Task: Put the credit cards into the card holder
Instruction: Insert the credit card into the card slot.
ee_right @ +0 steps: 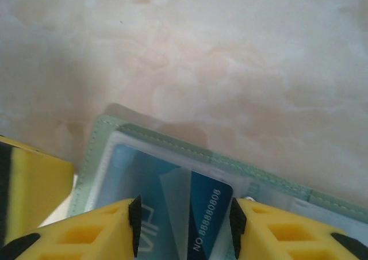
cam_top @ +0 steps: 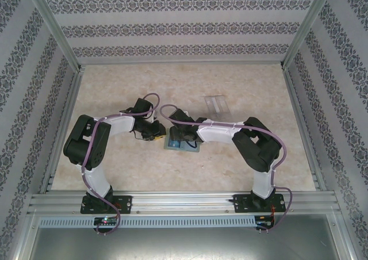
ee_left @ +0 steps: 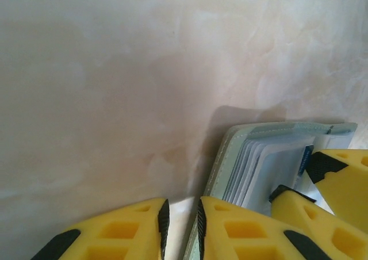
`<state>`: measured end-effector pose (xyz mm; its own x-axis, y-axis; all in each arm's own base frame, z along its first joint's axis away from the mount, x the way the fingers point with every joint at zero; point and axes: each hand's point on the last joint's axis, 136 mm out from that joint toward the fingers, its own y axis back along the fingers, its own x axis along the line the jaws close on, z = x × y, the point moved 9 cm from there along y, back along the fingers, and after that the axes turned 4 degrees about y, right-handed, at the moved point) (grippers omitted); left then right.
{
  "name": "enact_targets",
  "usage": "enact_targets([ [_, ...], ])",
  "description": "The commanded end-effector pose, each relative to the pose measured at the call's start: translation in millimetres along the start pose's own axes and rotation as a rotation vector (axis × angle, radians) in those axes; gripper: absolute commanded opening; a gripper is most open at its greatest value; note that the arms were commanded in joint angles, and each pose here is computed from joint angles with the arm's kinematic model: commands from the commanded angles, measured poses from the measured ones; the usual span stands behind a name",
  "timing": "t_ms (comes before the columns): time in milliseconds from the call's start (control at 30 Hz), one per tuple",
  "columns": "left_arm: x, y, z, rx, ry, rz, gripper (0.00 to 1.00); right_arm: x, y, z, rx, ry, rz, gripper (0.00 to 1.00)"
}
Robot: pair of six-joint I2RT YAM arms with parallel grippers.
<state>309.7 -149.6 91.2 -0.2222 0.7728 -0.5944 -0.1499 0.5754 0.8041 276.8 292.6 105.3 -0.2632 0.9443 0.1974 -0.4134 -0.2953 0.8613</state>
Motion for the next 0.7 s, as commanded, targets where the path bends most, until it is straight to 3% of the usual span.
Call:
enact_targets([
  [0, 13.2, -20.1, -10.3, 0.063, 0.02, 0.022, 0.24, 0.1, -0.2, 2.0, 0.009, 0.008, -0.046, 0.44],
  [167, 12.8, -20.3, -9.7, 0.063, 0.017, 0.023, 0.24, -0.2, -0.9, 2.2, -0.001, -0.001, -0.036, 0.3],
  [333, 13.1, -20.2, -9.9, 0.063, 0.018, 0.023, 0.24, 1.4, -2.7, 2.0, -0.008, -0.015, -0.003, 0.22],
  [533, 14.4, -19.5, -11.9, 0.065, 0.017, 0.026, 0.24, -2.2, -2.1, 1.0, -0.029, -0.049, 0.016, 0.19],
  [667, 15.2, -19.5, -12.2, 0.065, 0.017, 0.028, 0.24, -9.6, -5.0, -0.6, -0.022, -0.123, 0.106, 0.16],
])
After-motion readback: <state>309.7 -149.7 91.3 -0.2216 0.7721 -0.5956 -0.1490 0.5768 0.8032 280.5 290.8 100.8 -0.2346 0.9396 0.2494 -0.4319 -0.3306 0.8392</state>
